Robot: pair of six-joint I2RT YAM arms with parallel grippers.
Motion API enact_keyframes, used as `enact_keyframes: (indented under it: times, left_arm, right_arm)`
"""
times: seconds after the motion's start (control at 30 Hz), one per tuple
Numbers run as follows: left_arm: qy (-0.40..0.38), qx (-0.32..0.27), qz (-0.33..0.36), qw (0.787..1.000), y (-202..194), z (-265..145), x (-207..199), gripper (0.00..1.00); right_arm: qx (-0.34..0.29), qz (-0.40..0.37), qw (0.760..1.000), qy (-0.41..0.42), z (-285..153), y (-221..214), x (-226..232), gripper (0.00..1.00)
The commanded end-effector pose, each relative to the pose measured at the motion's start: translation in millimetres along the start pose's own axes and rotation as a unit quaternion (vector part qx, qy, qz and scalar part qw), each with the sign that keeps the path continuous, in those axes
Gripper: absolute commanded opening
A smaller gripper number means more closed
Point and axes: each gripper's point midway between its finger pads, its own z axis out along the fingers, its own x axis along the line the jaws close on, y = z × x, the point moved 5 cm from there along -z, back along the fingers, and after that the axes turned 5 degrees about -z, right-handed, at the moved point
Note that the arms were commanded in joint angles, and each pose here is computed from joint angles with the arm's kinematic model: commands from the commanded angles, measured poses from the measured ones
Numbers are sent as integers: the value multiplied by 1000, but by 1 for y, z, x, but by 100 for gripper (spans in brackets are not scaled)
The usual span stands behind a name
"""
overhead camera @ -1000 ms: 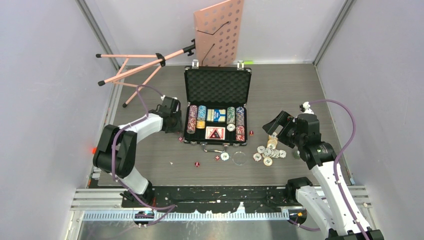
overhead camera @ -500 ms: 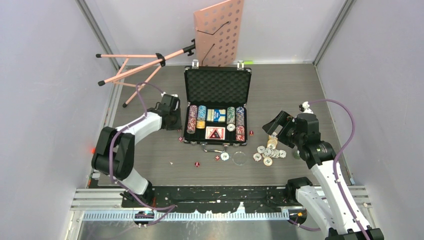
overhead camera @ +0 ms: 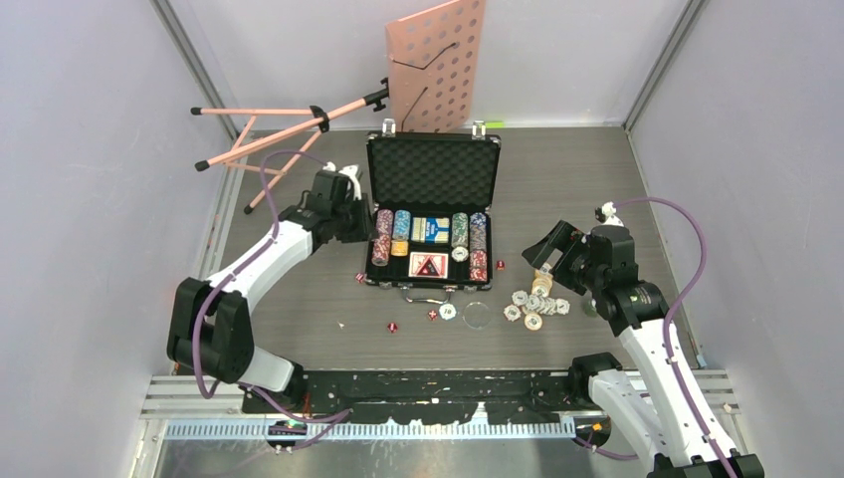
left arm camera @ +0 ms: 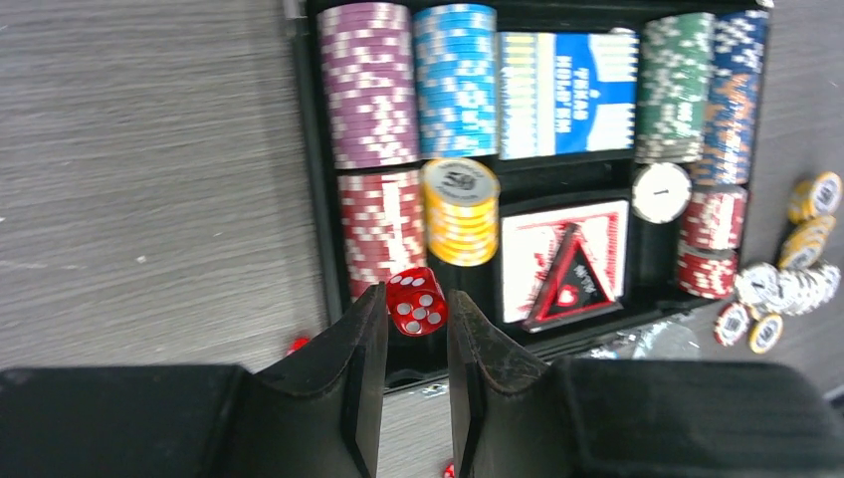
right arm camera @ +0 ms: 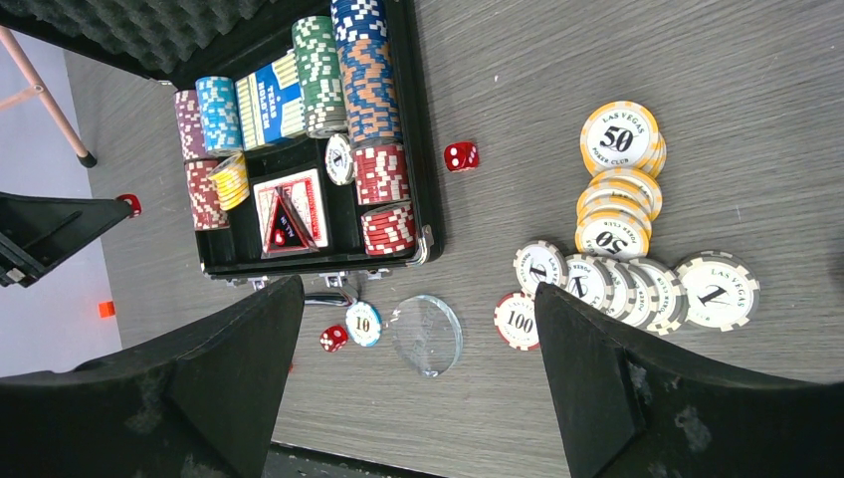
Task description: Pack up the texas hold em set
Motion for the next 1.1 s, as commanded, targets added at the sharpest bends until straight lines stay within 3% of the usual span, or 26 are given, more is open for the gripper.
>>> enact_keyframes:
  times: [0.0, 0.43, 1.07]
  left_arm:
    - [-67, -8, 29, 997, 10, -5, -40, 17]
    - [-80, 34, 80, 993, -6, 36, -97, 16]
    - [-9, 43, 148, 988, -14, 84, -83, 17]
  right_arm:
    - [-25, -11, 999, 17, -3, 13, 9, 92]
    - [-26, -10, 1000, 13, -3, 9, 6, 92]
    - [-30, -13, 999, 11, -5, 9, 4, 92]
